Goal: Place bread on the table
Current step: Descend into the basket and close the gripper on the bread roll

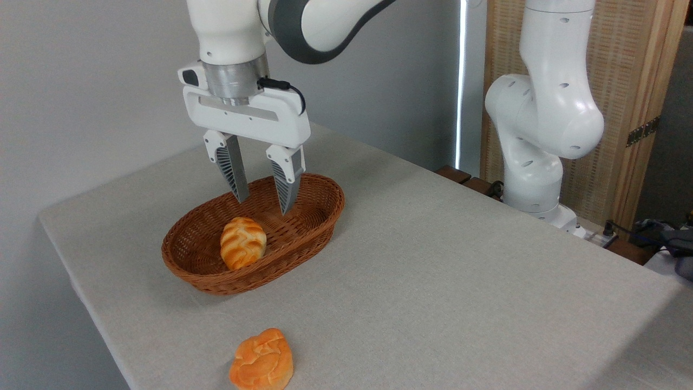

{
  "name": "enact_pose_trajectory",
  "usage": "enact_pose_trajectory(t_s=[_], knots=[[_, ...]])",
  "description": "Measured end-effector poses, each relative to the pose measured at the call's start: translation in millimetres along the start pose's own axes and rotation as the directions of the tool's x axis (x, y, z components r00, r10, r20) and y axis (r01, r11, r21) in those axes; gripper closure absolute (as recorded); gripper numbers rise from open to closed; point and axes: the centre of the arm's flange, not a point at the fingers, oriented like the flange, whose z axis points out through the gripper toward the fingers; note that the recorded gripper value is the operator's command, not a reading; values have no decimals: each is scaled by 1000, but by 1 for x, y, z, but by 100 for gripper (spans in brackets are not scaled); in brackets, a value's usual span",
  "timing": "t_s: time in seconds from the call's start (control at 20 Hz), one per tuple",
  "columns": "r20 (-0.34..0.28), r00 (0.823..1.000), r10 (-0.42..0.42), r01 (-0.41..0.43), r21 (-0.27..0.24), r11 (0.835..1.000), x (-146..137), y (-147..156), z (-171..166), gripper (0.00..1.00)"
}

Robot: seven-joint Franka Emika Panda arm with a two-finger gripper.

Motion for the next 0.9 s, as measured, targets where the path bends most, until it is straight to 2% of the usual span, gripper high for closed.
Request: enact_pose_trajectory(t_s=[0.1,0.15,0.2,0.3,0.5,0.65,0.9], knots=[[-13,990,-142,142,1,990,-1,9,12,0],[-25,975,-219,219,-2,976,-1,10,18,0],[-42,953,-301,301,-7,954,1,9,25,0],[-69,926,-371,370,-18,929,3,7,34,0],[-86,898,-431,430,-29,902,6,9,62,0],[-91,892,-444,442,-35,896,10,14,82,0],[-97,881,-463,459,-67,886,13,15,85,0]])
